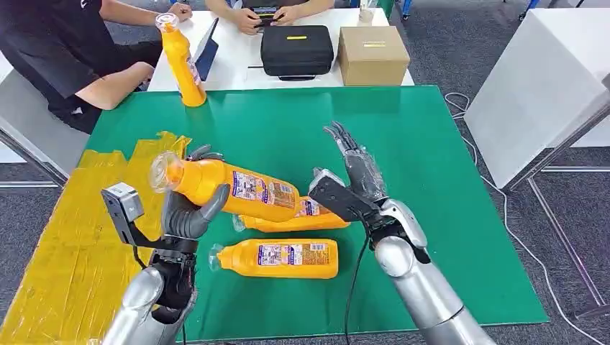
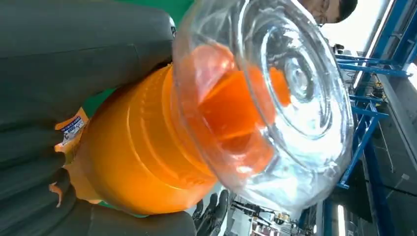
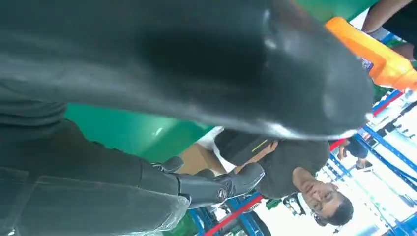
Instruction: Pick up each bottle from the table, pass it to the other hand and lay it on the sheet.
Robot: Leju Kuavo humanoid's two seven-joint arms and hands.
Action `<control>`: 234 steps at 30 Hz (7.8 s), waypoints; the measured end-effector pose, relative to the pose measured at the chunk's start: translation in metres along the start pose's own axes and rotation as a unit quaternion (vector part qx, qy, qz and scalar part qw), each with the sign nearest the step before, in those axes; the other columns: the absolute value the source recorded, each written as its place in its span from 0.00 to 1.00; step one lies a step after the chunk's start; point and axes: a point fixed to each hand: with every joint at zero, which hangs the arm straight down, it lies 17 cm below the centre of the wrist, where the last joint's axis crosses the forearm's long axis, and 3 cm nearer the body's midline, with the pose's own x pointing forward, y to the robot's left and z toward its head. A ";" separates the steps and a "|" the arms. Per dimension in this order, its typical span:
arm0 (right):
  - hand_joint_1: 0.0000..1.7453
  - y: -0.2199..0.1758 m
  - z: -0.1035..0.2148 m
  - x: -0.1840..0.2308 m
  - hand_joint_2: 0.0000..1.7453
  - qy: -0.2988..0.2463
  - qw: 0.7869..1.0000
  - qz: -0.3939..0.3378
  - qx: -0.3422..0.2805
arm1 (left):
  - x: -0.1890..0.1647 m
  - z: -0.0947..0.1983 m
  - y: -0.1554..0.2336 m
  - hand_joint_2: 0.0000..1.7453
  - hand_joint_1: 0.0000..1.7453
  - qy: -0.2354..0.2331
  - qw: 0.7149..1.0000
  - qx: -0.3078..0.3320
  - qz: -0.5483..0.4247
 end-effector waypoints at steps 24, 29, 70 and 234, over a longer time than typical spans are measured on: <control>0.00 -0.078 0.048 -0.050 0.00 0.034 0.997 0.048 -0.058 | 0.123 -0.016 0.082 1.00 1.00 -0.220 0.835 0.136 -0.485; 0.00 -0.091 0.059 -0.063 0.00 0.043 0.996 0.061 -0.053 | 0.159 -0.035 0.106 1.00 1.00 -0.249 0.698 0.153 -0.654; 0.00 -0.067 0.111 -0.073 0.00 0.037 0.994 0.101 -0.003 | -0.054 -0.028 0.217 1.00 1.00 0.020 0.494 0.009 -0.869; 0.00 0.168 0.095 -0.009 1.00 0.083 0.922 0.294 0.239 | 0.136 -0.031 0.197 0.00 0.00 -0.121 0.947 0.157 -0.251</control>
